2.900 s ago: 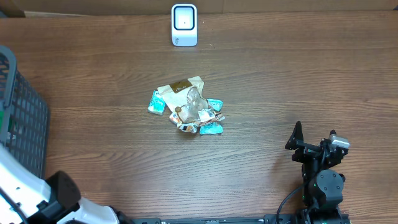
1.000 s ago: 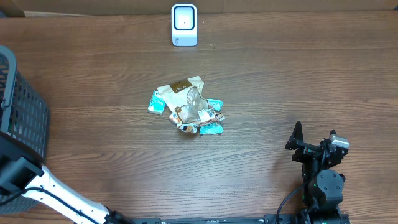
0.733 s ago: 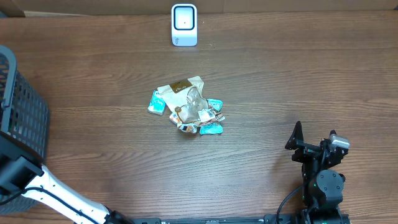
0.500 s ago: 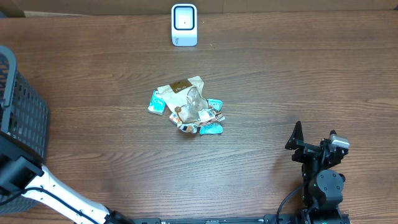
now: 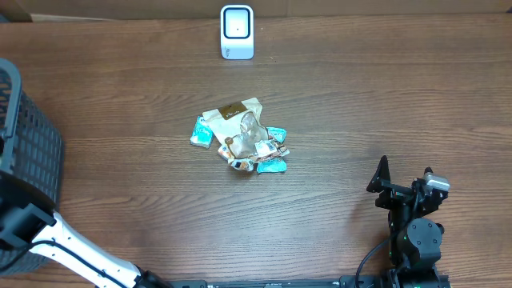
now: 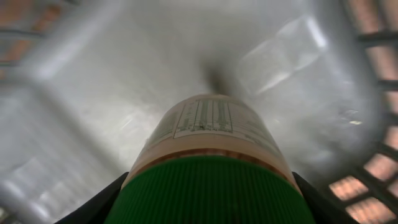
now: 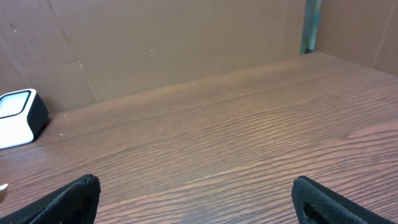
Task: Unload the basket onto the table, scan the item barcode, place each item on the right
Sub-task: 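Lower the left gripper into the basket and grasp the green-lidded jar, then carry the jar left of the packs and set it down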
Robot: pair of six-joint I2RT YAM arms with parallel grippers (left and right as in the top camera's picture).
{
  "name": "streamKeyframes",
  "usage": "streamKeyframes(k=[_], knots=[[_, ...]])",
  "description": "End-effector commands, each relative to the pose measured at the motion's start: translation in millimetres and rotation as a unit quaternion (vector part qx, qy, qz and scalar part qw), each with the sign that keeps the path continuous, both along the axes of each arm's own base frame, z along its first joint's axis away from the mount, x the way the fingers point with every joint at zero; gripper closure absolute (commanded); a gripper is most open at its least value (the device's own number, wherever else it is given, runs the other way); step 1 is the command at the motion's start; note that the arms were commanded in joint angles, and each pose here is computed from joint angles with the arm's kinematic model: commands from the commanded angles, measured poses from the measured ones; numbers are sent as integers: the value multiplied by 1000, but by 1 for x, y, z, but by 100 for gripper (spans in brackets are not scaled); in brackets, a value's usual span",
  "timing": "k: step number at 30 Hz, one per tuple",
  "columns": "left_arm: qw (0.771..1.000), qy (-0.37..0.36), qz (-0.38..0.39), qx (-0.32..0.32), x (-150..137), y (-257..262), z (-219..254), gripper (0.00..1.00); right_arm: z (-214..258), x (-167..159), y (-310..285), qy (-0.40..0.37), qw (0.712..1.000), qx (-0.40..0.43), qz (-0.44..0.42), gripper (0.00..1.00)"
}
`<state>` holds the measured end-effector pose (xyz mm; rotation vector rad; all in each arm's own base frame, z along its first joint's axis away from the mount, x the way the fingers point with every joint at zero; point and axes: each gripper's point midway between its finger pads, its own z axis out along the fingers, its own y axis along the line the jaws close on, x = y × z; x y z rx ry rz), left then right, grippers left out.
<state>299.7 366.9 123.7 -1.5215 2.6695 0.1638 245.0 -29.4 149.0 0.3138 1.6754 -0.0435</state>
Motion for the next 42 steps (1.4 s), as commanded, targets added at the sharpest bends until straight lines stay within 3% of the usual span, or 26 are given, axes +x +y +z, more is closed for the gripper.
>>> streamKeyframes(k=[1,7,16,19,25,27,30,36,42], knots=[[997,-44,41,41,6,7,49,61,6,0,-1,-8,1000,1,-3,0],[984,-165,35,62,22,-14,134,63,6,0,-1,-8,1000,1,-3,0],[902,-401,-81,136,36,-118,312,62,6,0,-1,-8,1000,2,-3,0],[874,-449,-144,114,39,-176,343,62,6,0,-1,-8,1000,1,-3,0],[828,-475,-284,86,49,-283,367,60,6,0,-1,-8,1000,1,-3,0],[815,-472,-328,72,57,-319,365,60,6,0,-1,-8,1000,1,-3,0],[817,-439,-368,69,68,-354,349,60,6,0,-1,-8,1000,1,-3,0],[847,-304,-433,45,87,-409,272,61,6,0,-1,-8,1000,1,-3,0],[887,-147,-436,29,82,-421,182,59,6,0,-1,-8,1000,2,-3,0]])
